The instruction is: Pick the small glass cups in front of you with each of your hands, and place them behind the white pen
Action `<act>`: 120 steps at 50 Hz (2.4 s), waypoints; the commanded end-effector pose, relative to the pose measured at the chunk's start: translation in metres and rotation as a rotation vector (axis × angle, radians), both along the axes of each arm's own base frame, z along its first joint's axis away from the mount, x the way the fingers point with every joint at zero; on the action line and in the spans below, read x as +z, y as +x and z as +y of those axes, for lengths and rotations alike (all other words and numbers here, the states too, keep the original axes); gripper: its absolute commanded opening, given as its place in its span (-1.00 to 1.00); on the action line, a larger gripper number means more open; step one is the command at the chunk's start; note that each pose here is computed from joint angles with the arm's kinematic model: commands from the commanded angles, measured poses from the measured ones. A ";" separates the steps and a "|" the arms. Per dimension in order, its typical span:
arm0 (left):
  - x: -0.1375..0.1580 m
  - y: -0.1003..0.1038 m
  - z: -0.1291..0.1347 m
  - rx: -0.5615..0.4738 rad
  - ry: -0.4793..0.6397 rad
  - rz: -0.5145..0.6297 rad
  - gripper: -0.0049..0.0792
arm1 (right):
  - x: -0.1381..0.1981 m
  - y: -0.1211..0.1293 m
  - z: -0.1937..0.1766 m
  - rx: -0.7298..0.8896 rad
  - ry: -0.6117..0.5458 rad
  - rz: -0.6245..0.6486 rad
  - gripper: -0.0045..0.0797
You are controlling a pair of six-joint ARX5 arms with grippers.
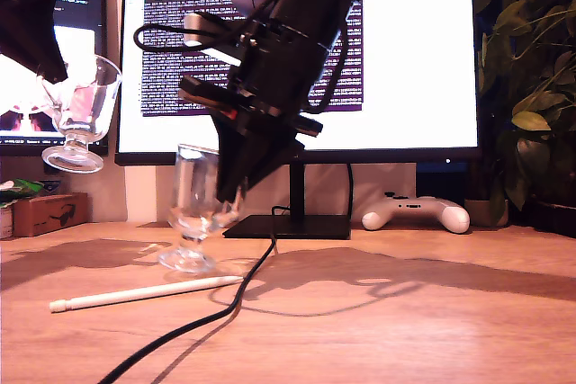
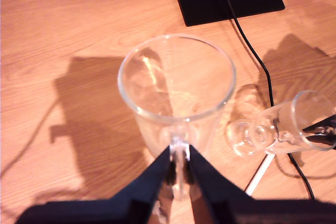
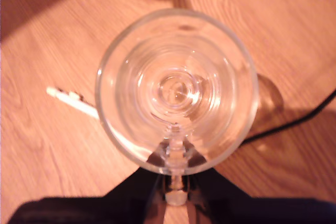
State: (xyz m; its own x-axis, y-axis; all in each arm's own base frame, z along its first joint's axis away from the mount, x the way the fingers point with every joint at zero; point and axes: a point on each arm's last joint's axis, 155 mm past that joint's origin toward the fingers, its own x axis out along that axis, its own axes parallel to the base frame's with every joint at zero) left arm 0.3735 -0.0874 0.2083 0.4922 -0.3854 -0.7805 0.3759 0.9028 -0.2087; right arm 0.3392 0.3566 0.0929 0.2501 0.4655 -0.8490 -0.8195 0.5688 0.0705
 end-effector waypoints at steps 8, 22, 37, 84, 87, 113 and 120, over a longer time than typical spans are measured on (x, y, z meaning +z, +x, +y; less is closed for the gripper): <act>0.016 -0.003 -0.005 -0.011 -0.015 -0.046 -0.93 | 0.008 0.000 0.010 -0.002 0.032 -0.013 -0.76; 0.016 -0.003 -0.006 -0.014 -0.019 -0.046 -0.93 | 0.008 0.000 0.010 -0.001 0.030 -0.011 -0.64; 0.017 -0.003 -0.007 -0.016 -0.021 -0.046 -0.93 | 0.010 -0.003 0.014 0.006 0.053 0.000 -0.62; 0.016 -0.007 -0.010 -0.028 -0.036 -0.031 -0.93 | 0.059 -0.017 0.005 -0.005 0.014 0.088 -0.01; 0.016 -0.007 -0.011 -0.037 -0.039 -0.034 -0.93 | 0.067 -0.017 0.002 -0.010 0.011 0.090 -0.02; 0.019 -0.024 -0.026 -0.108 -0.024 -0.067 -0.93 | 0.086 0.041 -0.074 -0.207 0.006 0.103 -0.92; 0.020 -0.030 -0.023 -0.103 -0.015 -0.119 -0.93 | 0.085 0.062 -0.107 -0.289 0.007 0.108 -0.92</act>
State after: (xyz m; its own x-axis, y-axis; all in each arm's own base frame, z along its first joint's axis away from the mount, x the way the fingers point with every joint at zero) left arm 0.3475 -0.1112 0.2241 0.5131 -0.4441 -0.7345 0.4779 0.8586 -0.1853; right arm 0.3983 0.2559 0.1773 0.2744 0.3967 -0.8760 -0.6212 0.7684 0.1534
